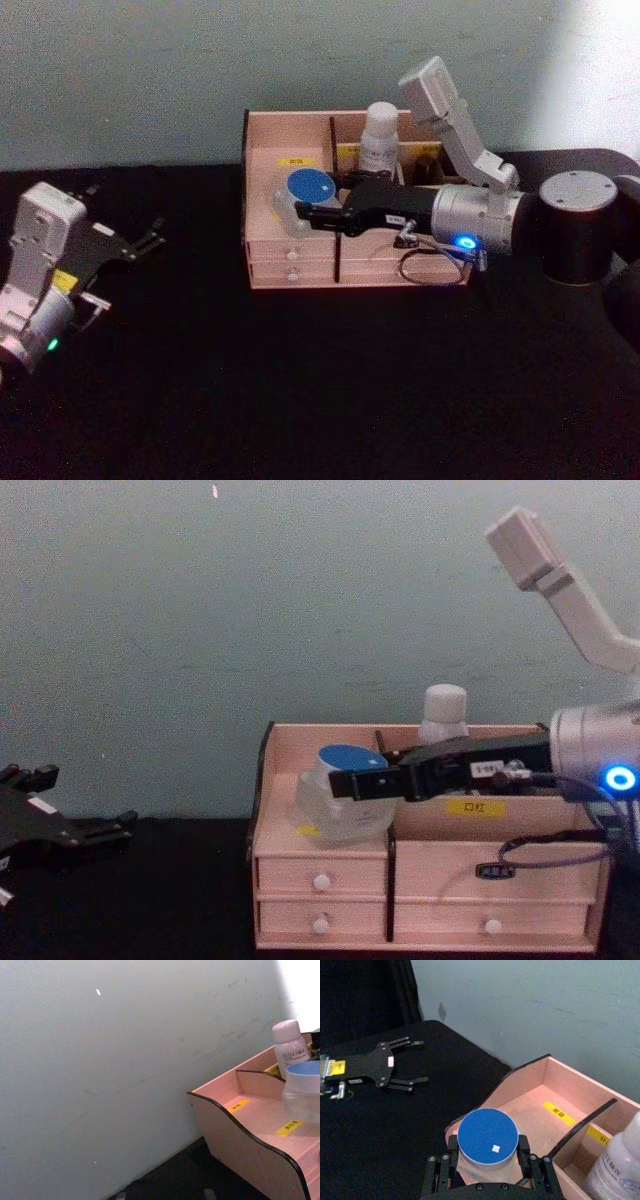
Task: Pick up the facial cleanser and watermelon frost from the table and place them into the tiered storage box.
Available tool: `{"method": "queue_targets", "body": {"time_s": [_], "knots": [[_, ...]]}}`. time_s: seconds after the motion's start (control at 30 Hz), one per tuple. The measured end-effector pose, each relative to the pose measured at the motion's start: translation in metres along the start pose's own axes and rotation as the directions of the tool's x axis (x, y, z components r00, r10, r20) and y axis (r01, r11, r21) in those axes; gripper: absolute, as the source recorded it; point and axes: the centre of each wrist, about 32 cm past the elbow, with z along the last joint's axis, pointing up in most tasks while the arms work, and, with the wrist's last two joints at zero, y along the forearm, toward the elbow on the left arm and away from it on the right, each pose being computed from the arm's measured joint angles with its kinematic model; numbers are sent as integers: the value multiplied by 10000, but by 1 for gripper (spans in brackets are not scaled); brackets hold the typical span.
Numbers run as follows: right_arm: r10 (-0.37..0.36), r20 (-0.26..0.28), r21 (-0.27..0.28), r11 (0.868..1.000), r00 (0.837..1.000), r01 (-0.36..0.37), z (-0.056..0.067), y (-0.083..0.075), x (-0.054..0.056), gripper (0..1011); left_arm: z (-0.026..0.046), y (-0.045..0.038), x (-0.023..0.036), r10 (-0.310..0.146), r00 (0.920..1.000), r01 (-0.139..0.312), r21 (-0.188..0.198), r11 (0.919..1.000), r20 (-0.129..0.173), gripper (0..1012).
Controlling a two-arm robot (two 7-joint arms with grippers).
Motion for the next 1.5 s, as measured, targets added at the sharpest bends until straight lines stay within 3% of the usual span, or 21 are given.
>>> {"method": "queue_targets", "body": {"time_s": [0.8, 1.5], "knots": [[-333, -200, -134, 9994, 9992, 330, 60, 305, 101, 711, 0, 0, 0, 0, 10000, 0, 0, 10000, 0, 1001], [-480, -352, -430, 9980, 9982, 465, 76, 380, 167, 711, 0, 0, 0, 0, 10000, 0, 0, 10000, 0, 1001]]}}
